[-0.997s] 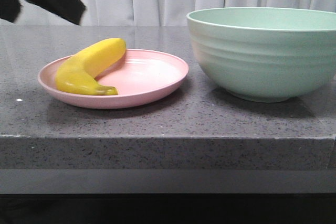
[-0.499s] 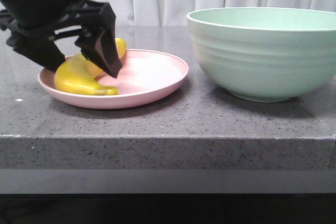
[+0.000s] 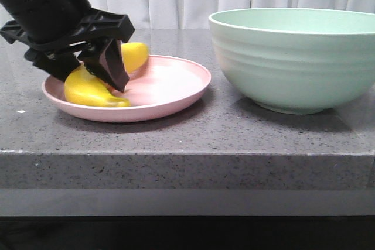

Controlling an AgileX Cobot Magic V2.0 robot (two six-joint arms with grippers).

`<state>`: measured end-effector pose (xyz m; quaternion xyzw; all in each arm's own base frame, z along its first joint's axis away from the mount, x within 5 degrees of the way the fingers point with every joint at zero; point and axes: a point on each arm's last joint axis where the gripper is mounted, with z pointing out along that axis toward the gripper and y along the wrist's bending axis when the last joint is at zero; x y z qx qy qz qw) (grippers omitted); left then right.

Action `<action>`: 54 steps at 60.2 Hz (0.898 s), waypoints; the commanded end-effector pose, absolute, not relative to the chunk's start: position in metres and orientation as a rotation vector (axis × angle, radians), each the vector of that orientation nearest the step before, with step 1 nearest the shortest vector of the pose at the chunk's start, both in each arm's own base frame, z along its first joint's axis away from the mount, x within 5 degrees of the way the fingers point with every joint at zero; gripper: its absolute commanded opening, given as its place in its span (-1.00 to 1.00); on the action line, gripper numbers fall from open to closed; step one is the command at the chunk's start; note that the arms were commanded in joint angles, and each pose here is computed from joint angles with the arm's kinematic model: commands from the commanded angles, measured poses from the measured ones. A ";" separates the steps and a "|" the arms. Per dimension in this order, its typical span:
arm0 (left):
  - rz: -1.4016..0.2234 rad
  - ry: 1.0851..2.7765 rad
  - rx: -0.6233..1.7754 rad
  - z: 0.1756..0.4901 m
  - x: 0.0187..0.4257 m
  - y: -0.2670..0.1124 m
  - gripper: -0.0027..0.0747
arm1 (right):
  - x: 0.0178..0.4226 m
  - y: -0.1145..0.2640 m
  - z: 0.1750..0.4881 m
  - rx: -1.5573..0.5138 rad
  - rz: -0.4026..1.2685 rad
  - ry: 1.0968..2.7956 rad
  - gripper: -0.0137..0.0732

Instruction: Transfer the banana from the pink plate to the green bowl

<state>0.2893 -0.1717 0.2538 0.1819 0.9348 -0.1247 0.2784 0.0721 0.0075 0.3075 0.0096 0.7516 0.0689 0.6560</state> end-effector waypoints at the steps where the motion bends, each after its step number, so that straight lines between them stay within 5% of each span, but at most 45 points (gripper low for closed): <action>1: -0.392 2.318 0.436 0.283 0.297 -0.175 -0.29 | 0.074 0.007 0.324 0.031 0.152 1.614 0.80; 20: -0.418 2.223 0.430 0.316 0.297 -0.176 -0.82 | 0.074 0.007 0.324 0.033 0.156 1.621 0.80; 41: -0.573 1.994 0.631 0.404 0.228 -0.202 -0.86 | 0.095 0.023 0.328 0.237 0.572 1.746 0.80; 54: -0.655 1.939 0.805 0.409 0.191 -0.230 -0.86 | 0.116 0.045 0.358 0.168 0.809 1.773 0.80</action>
